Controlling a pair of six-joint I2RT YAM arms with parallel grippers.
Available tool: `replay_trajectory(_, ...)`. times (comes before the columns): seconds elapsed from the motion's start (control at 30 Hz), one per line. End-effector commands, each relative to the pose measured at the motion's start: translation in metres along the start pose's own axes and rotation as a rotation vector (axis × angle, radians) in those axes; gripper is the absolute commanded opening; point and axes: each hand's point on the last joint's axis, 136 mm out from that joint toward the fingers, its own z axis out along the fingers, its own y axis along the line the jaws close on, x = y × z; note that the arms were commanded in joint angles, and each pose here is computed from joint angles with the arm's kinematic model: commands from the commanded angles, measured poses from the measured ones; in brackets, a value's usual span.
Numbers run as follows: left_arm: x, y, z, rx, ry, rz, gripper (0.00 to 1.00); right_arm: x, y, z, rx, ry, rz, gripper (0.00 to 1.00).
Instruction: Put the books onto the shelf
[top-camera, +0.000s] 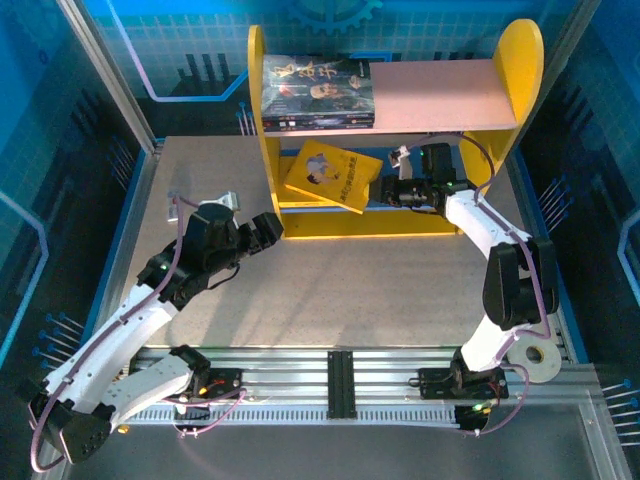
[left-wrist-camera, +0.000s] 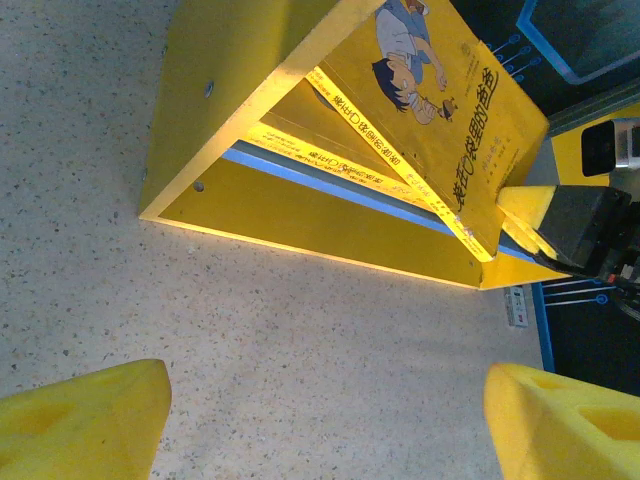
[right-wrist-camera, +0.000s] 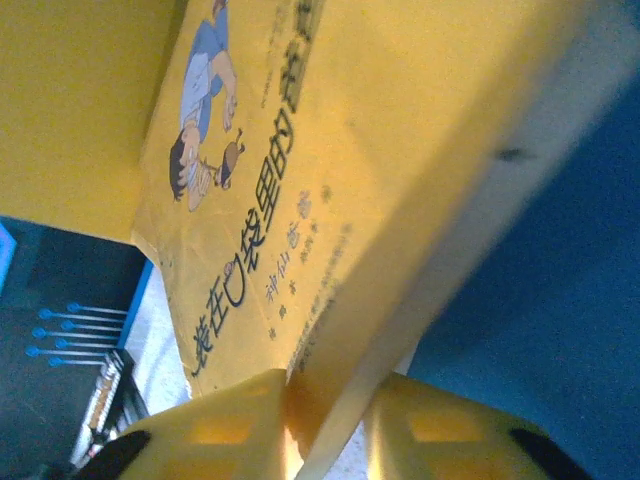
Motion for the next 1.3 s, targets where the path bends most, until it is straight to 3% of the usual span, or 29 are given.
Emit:
replay_trajectory(0.0,0.001,0.003,-0.005,0.002,0.002,0.012,0.83,-0.013,0.015,-0.003,-0.052,-0.023,-0.057,0.19)
replay_trajectory(0.3,-0.004,0.003,-0.012,-0.010,-0.008,0.022,0.83,-0.037,0.019,-0.018,-0.182,0.017,-0.119,0.16)
replay_trajectory(0.67,-0.011,0.002,-0.015,-0.022,-0.012,0.035,0.83,-0.037,0.012,-0.010,-0.268,0.123,-0.161,0.14)
replay_trajectory(1.27,-0.010,0.003,0.008,-0.036,0.014,0.045,0.83,-0.033,0.020,0.010,-0.300,0.180,-0.190,0.15)
